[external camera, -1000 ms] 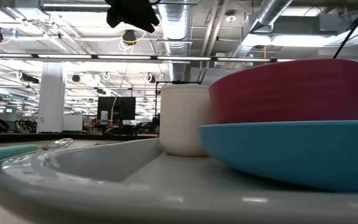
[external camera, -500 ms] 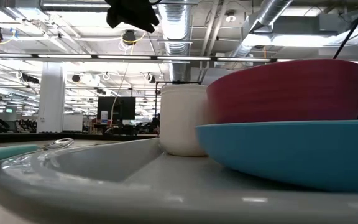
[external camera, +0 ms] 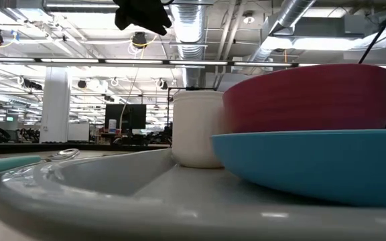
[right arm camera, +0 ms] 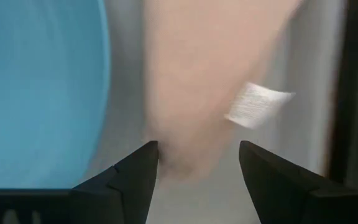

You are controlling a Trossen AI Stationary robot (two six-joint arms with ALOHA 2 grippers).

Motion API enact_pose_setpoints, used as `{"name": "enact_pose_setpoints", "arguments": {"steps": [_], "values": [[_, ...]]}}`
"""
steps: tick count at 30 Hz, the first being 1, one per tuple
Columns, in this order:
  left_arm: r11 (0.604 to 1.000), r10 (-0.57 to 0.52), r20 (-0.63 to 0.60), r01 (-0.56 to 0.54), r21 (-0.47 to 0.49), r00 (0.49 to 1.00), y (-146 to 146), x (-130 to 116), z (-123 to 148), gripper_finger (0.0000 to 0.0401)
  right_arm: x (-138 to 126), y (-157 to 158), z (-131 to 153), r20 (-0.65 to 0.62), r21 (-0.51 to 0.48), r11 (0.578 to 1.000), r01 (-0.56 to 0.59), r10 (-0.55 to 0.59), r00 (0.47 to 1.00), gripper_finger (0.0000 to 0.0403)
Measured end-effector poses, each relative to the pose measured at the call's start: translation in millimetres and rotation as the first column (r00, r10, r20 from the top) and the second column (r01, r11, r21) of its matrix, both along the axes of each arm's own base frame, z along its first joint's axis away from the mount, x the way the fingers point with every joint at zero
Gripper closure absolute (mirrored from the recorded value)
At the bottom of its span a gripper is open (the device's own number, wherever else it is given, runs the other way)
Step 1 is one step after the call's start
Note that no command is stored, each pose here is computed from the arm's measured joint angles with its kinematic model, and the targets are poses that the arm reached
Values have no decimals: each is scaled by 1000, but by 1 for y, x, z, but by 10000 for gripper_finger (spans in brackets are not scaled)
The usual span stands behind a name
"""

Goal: Set up tray
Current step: Put the brown napkin on the gray tray

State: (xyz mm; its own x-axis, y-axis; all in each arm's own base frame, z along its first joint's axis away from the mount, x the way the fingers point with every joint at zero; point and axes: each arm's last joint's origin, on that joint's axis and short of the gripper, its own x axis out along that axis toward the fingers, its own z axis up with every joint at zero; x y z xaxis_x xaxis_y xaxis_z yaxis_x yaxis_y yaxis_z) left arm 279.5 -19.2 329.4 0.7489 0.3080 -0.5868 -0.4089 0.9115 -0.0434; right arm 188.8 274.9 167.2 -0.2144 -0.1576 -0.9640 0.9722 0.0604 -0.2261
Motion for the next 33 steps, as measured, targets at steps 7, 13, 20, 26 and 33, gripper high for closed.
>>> {"name": "enact_pose_setpoints", "arguments": {"steps": [7,13,20,26,33], "values": [[1000,0,0,0,0,1000,0,0,0,274,2,-13,-29,81,-25,1000,-5,7,997,202],[1000,0,2,0,0,1000,0,0,0,274,1,-15,-32,89,-19,999,-39,40,995,253],[1000,0,3,0,0,1000,0,0,0,274,1,-6,-24,88,-1,997,-74,74,993,312],[1000,0,4,0,0,1000,0,0,0,274,5,-1,-10,86,8,995,-104,103,991,327],[1000,1,4,-1,-1,1000,0,0,0,274,-1,9,37,31,-68,980,-187,190,981,357]]}}
